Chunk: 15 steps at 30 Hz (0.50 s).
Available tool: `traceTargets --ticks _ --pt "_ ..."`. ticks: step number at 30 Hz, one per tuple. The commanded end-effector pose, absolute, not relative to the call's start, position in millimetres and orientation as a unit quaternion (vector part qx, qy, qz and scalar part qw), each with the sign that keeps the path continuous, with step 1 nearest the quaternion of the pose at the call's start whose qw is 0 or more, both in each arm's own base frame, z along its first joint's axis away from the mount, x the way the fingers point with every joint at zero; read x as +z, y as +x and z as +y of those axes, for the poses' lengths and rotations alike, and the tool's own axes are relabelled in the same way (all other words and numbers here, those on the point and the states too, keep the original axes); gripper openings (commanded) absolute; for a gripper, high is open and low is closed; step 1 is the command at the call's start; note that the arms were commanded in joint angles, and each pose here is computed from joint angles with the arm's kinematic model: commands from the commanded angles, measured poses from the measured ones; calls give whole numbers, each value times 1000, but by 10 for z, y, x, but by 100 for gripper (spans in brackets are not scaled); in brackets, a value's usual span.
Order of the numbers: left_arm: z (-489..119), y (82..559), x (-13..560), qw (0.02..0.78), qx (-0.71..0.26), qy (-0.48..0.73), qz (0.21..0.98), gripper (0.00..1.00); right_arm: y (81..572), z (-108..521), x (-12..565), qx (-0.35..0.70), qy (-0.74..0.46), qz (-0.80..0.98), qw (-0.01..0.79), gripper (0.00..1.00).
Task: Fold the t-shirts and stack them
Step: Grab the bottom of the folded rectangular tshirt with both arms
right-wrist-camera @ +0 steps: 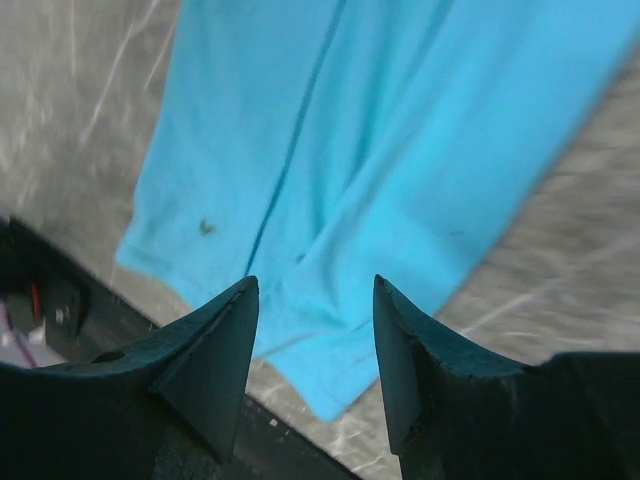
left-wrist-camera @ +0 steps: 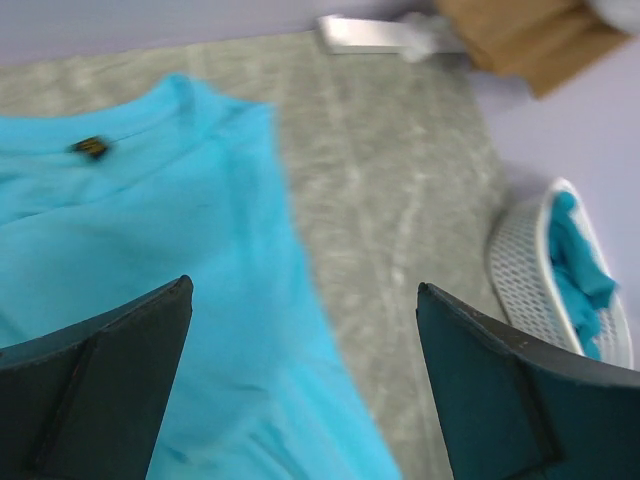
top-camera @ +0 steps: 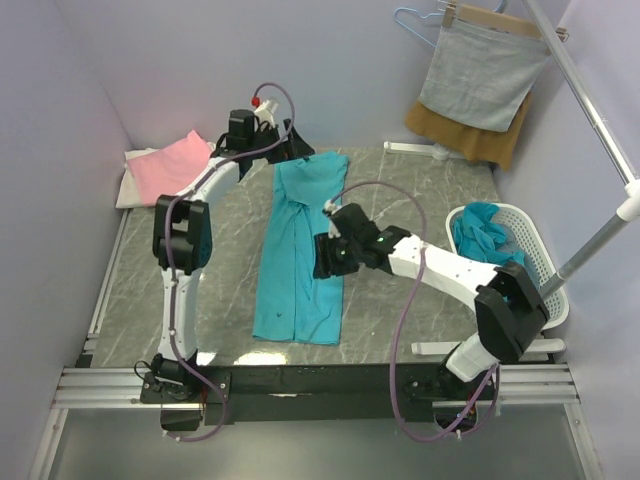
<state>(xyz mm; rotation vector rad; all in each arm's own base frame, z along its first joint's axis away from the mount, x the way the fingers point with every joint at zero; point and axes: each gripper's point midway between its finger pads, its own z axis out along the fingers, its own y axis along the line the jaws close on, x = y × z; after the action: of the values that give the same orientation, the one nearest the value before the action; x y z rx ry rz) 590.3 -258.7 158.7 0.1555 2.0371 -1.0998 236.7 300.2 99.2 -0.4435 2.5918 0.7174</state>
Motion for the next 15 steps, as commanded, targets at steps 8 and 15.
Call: traceTargets --ticks 8,15 --pt "-2904 5106 1262 341 -413 98 839 100 3097 2229 1476 219 -34 921 320 57" --pt "-2776 5034 619 312 -372 66 872 99 3101 1991 1486 210 -19 919 333 57"
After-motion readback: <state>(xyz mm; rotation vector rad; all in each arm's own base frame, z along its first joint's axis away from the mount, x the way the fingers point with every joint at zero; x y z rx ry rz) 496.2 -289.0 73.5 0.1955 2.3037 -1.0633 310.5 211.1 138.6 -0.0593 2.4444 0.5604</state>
